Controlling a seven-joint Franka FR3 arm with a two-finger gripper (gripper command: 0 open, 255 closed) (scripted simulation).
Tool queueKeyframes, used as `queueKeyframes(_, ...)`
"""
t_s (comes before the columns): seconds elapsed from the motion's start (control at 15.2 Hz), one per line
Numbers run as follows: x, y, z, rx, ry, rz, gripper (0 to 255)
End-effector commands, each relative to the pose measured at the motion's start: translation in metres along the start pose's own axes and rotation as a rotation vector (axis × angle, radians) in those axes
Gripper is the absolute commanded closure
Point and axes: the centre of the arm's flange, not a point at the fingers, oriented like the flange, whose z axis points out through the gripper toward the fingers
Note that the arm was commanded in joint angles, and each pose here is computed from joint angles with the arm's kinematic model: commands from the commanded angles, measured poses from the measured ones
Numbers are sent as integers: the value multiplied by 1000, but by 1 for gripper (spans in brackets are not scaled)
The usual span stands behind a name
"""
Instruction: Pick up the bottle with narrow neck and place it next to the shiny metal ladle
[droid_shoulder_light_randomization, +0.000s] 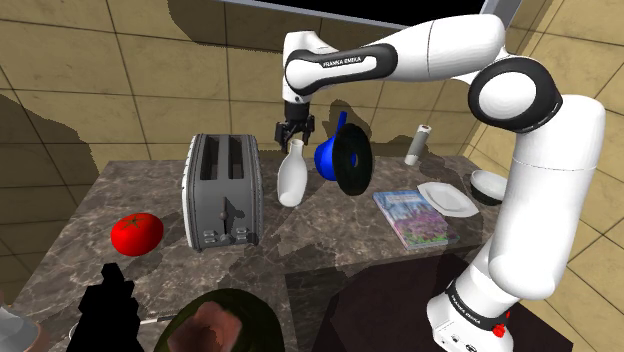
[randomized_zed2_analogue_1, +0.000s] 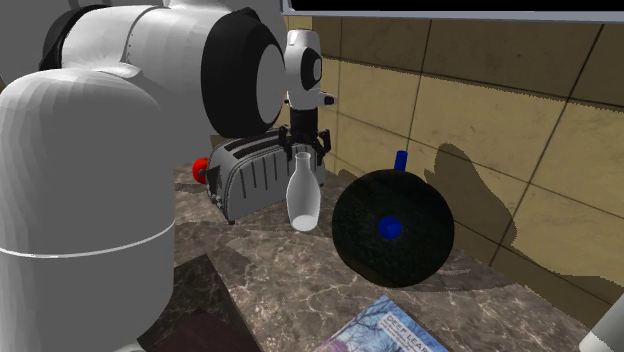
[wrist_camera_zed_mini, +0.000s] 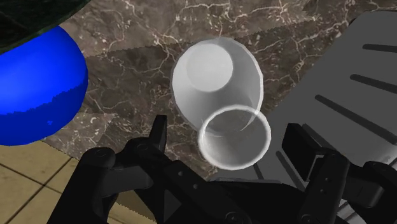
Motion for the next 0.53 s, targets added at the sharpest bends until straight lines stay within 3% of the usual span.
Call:
queueKeyframes(0.0, 0, 0, 2, 0, 1, 0, 0)
queueKeyframes(0.33, 0, 0, 2, 0, 1, 0, 0)
queueKeyframes(0.4, 0, 0, 2, 0, 1, 0, 255)
queueKeyframes(0.46, 0, 0, 2, 0, 1, 0, 255)
